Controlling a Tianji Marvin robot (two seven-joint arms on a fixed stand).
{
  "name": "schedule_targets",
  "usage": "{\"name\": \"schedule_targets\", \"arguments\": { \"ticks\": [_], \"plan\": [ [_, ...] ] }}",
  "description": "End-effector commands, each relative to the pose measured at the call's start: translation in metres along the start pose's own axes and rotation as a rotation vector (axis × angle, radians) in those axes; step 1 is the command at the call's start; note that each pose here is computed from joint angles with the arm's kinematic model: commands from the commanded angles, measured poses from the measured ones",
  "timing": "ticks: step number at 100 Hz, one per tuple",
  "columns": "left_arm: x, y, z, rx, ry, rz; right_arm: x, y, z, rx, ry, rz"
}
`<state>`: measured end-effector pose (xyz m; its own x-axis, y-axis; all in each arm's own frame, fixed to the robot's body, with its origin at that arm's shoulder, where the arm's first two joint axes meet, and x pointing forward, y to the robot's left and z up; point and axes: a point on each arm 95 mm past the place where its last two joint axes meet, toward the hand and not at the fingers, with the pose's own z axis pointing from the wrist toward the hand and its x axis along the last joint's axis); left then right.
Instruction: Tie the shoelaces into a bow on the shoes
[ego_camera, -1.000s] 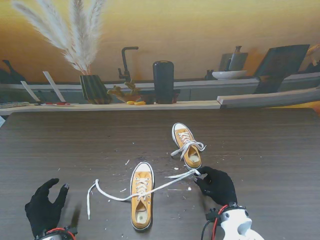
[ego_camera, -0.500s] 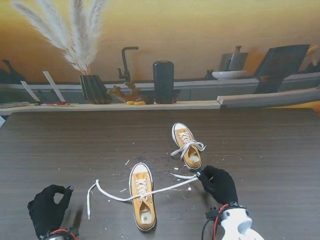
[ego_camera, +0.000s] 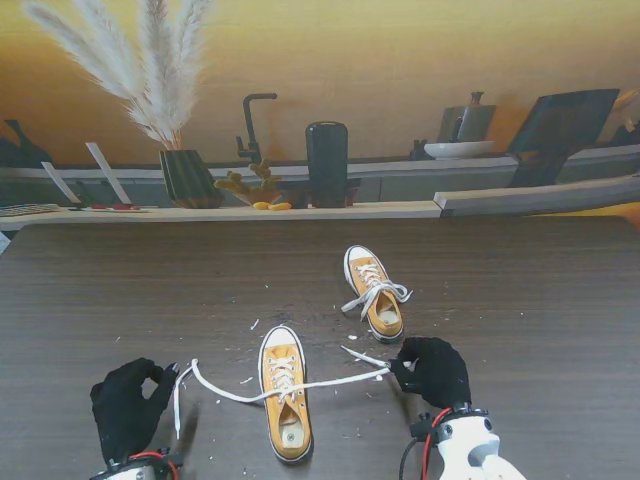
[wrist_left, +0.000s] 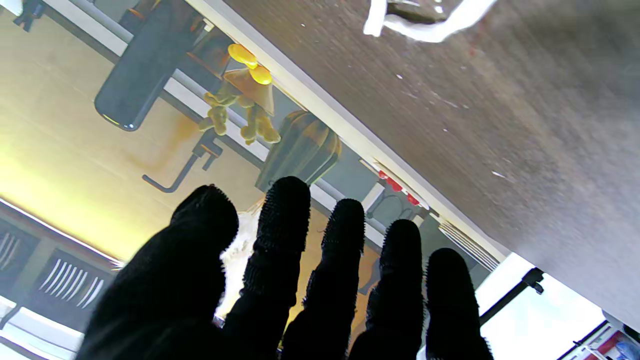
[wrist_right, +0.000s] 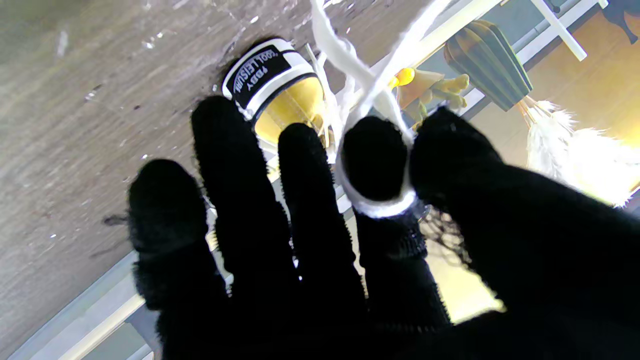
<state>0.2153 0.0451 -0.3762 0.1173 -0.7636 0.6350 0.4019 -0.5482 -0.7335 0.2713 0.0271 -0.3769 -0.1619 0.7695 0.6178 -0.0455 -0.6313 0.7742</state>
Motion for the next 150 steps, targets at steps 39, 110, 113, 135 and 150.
{"name": "schedule_targets", "arguments": {
  "ticks": [39, 110, 113, 135, 150],
  "plan": [
    [0.019, 0.008, 0.002, -0.024, 0.081, -0.032, 0.007, 0.002, -0.002, 0.079, 0.063, 0.008],
    [0.027, 0.009, -0.018, -0.122, 0.282, 0.053, 0.026, -0.022, -0.012, 0.304, 0.236, -0.216],
    [0.027, 0.009, -0.02, -0.123, 0.287, 0.055, 0.028, -0.024, -0.012, 0.315, 0.24, -0.22],
    [0.032, 0.01, -0.033, -0.156, 0.286, 0.038, 0.037, -0.046, -0.009, 0.389, 0.256, -0.241],
    [0.033, 0.013, -0.038, -0.177, 0.283, 0.038, 0.041, -0.058, -0.005, 0.414, 0.244, -0.246]
  ]
}}
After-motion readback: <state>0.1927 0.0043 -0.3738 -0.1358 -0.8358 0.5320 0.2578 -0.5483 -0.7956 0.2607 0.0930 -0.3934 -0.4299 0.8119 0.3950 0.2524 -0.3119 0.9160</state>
